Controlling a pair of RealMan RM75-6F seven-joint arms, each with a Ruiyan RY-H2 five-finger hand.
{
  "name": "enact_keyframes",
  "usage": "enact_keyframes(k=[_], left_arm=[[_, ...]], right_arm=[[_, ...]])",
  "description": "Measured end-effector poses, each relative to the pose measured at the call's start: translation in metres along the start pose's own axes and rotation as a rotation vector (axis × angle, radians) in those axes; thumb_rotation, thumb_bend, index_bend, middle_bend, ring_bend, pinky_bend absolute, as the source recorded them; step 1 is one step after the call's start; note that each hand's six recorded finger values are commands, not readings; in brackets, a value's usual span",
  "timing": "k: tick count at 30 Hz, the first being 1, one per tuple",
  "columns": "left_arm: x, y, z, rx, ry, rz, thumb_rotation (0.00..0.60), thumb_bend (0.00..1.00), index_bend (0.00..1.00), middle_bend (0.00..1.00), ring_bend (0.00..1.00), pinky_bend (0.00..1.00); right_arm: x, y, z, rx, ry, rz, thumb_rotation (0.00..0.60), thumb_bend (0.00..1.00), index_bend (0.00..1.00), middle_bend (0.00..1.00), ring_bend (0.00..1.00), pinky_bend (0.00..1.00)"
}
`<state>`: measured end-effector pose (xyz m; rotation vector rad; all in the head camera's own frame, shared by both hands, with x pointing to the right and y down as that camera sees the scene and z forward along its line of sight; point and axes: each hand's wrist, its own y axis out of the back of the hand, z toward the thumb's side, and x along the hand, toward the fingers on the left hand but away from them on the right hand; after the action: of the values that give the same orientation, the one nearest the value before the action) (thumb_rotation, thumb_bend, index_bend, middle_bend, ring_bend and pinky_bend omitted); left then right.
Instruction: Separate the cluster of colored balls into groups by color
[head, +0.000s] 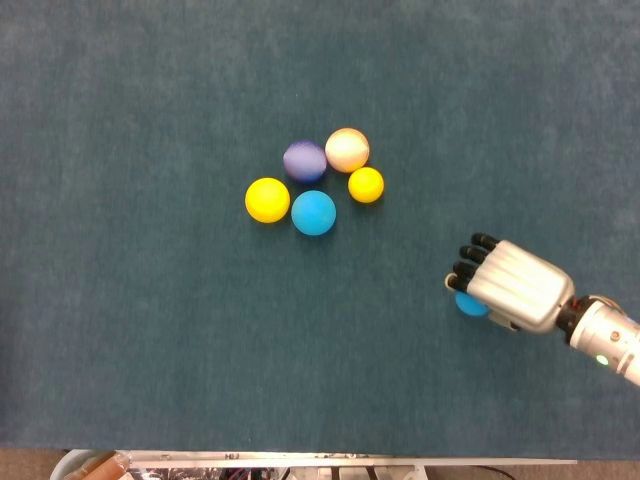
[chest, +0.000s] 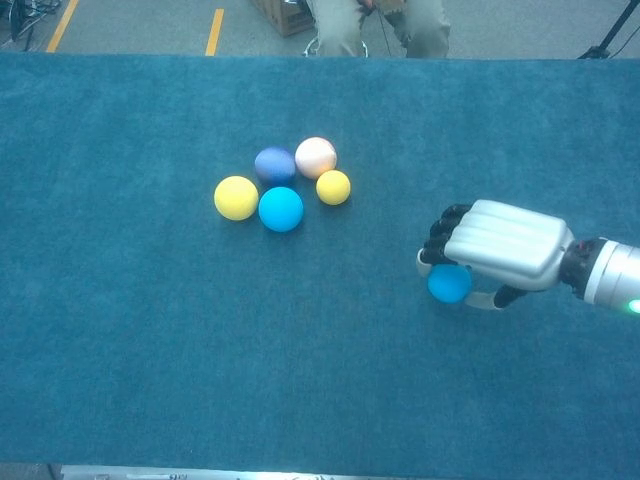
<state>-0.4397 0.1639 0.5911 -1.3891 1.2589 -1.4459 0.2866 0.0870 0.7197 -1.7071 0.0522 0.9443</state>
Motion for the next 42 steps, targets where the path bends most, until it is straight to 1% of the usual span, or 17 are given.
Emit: enact_keyframes(k=[2, 7, 12, 15, 20, 25, 29, 33, 38, 42], left_arm=[[0.0, 0.0, -0.001, -0.001, 0.003, 0.0, 0.6, 0.34, 0.27, 0.27, 0.24, 0.2], [-0.001, -0.001, -0.001, -0.003, 0.002, -0.001, 0.6, 0.34, 0.27, 0.27, 0.24, 0.2], [-0.001, -0.002, -0.002, -0.007, 0.001, -0.003, 0.6, 0.34, 0.27, 0.27, 0.24, 0.2], [-0.002, -0.002, -0.003, -0.011, 0.001, 0.0, 0.6, 0.34, 0.27, 0.27, 0.24, 0.2], [-0.003, -0.001, -0.005, -0.013, 0.003, 0.003, 0.6, 0.34, 0.27, 0.27, 0.24, 0.2], [-0.005, 0.001, -0.007, -0.011, 0.005, 0.01, 0.6, 0.34, 0.27, 0.27, 0.24, 0.2], [-0.006, 0.003, -0.008, -0.011, 0.007, 0.017, 0.6, 0.34, 0.27, 0.27, 0.24, 0.2], [-0.008, 0.004, -0.009, -0.01, 0.007, 0.02, 0.6, 0.34, 0.27, 0.27, 0.24, 0.2], [-0.009, 0.006, -0.009, -0.011, 0.008, 0.025, 0.6, 0.34, 0.27, 0.27, 0.24, 0.2], [-0.013, 0.008, -0.012, -0.008, 0.017, 0.03, 0.6, 0.34, 0.27, 0.27, 0.24, 0.2]], right_arm=[[0.002, -0.004, 0.003, 0.003, 0.006, 0.008, 0.6, 0.26, 0.43, 0.47, 0.25, 0.25], [0.004, -0.009, 0.004, 0.016, 0.005, 0.026, 0.6, 0.25, 0.34, 0.42, 0.21, 0.25], [0.005, -0.011, 0.002, 0.019, -0.011, 0.044, 0.6, 0.24, 0.29, 0.38, 0.18, 0.25], [0.005, -0.01, 0.004, 0.022, -0.013, 0.052, 0.6, 0.24, 0.26, 0.37, 0.17, 0.25], [0.003, -0.006, 0.006, 0.025, -0.013, 0.045, 0.6, 0.24, 0.25, 0.36, 0.17, 0.25], [-0.002, 0.014, 0.004, -0.004, -0.026, -0.001, 0.6, 0.24, 0.25, 0.36, 0.17, 0.25], [-0.01, 0.04, 0.0, -0.032, -0.034, -0.056, 0.6, 0.24, 0.25, 0.36, 0.17, 0.25], [-0.025, 0.068, -0.005, -0.053, -0.035, -0.097, 0.6, 0.24, 0.25, 0.36, 0.17, 0.25], [-0.049, 0.09, -0.005, -0.059, -0.036, -0.121, 0.6, 0.23, 0.25, 0.34, 0.17, 0.25], [-0.075, 0.101, 0.002, -0.044, -0.039, -0.135, 0.6, 0.12, 0.24, 0.34, 0.17, 0.25]])
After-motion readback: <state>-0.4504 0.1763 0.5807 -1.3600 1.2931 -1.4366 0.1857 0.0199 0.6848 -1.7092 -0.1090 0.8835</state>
